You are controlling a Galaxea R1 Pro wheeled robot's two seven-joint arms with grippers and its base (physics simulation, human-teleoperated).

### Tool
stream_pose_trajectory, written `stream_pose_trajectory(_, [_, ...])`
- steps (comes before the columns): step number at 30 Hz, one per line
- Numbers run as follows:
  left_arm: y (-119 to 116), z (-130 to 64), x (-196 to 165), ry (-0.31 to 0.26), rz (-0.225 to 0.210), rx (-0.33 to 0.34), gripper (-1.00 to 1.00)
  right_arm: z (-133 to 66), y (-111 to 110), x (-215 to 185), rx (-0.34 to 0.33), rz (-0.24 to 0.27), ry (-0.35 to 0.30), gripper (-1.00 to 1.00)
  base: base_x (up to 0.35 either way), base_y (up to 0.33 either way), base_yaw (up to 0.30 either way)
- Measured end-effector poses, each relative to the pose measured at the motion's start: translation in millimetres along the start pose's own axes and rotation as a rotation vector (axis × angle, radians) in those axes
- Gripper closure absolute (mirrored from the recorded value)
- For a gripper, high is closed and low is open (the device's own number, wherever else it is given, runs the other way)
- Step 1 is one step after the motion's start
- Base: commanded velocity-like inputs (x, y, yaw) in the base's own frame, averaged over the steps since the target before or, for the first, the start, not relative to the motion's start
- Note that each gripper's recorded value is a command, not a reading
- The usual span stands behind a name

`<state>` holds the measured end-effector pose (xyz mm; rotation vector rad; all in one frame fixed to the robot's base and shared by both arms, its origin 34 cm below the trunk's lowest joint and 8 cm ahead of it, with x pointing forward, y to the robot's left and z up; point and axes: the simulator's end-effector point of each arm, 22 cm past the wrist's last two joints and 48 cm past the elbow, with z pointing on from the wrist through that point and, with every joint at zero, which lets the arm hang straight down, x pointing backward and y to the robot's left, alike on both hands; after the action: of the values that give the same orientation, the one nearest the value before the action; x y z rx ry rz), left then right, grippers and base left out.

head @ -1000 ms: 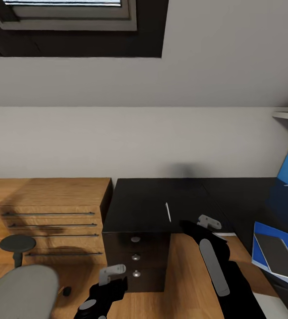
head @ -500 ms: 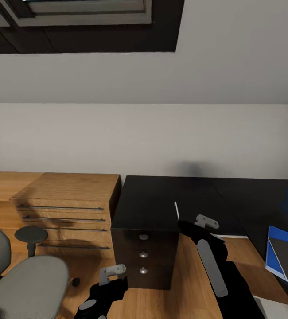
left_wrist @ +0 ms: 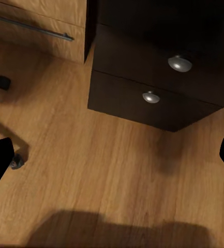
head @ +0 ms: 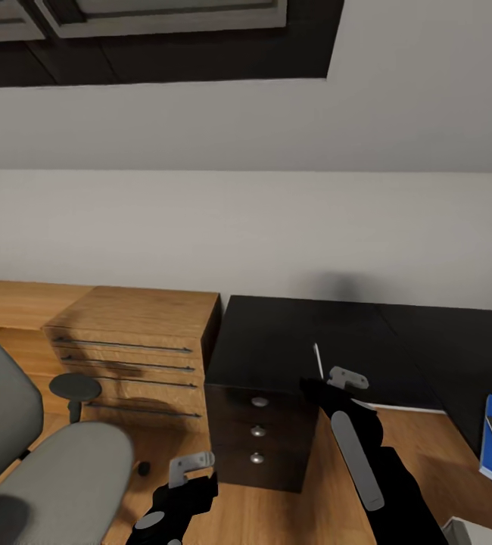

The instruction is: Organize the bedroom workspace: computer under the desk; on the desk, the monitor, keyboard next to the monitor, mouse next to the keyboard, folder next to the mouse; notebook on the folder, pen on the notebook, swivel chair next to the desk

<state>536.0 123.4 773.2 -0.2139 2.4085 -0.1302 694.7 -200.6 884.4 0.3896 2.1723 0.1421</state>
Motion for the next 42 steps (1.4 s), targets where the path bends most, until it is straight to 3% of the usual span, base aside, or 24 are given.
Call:
stream_pose_trajectory(4, [0, 0.4, 1, 0.002, 0.0, 0.0, -1.0, 1.0, -3, -1, 0.006, -0.009, -0.003, -1.0, 0.038, 0.0, 0.051])
stream_pose_trajectory(8, [0, 0.3, 1, 0.002, 0.0, 0.0, -1.0, 4.6, -14, 2, 0.045, -0.055, -0.005, -1.0, 0.219, 0.0, 0.009])
stream_pose_trajectory(10, [0, 0.2, 1, 0.002, 0.0, 0.0, -1.0, 6.8, -17, 6, 0.071, -0.109, -0.009, -1.0, 0.284, 0.0, 0.002])
stream_pose_trajectory(11, [0, 0.2, 1, 0.002, 0.0, 0.0, -1.0, 6.9, -15, 6, 0.09, -0.168, -0.031, -1.0, 0.246, 0.0, 0.001])
stream_pose_trajectory(15, [0, 0.5, 1, 0.002, 0.0, 0.0, -1.0, 6.3, -15, -2, 0.111, -0.215, -0.074, -1.0, 0.111, 0.0, 0.0])
stream_pose_trajectory(29, [1, 0.8, 1, 0.002, 0.0, -0.002, -1.0, 14.8, -28, 2, 0.141, -0.238, -0.099, -1.0, 0.014, 0.0, 0.0])
stream_pose_trajectory(32, [1, 0.8, 0, 0.001, 0.0, -0.002, -1.0, 25.3, -44, 18, 0.168, -0.258, -0.068, -1.0, 0.0, 0.0, 0.0])
stream_pose_trajectory(42, [1, 0.6, 0, 0.0, -0.001, -0.002, -1.0, 43.0, -64, 28, 0.184, -0.296, -0.024, -1.0, 0.0, 0.0, 0.0])
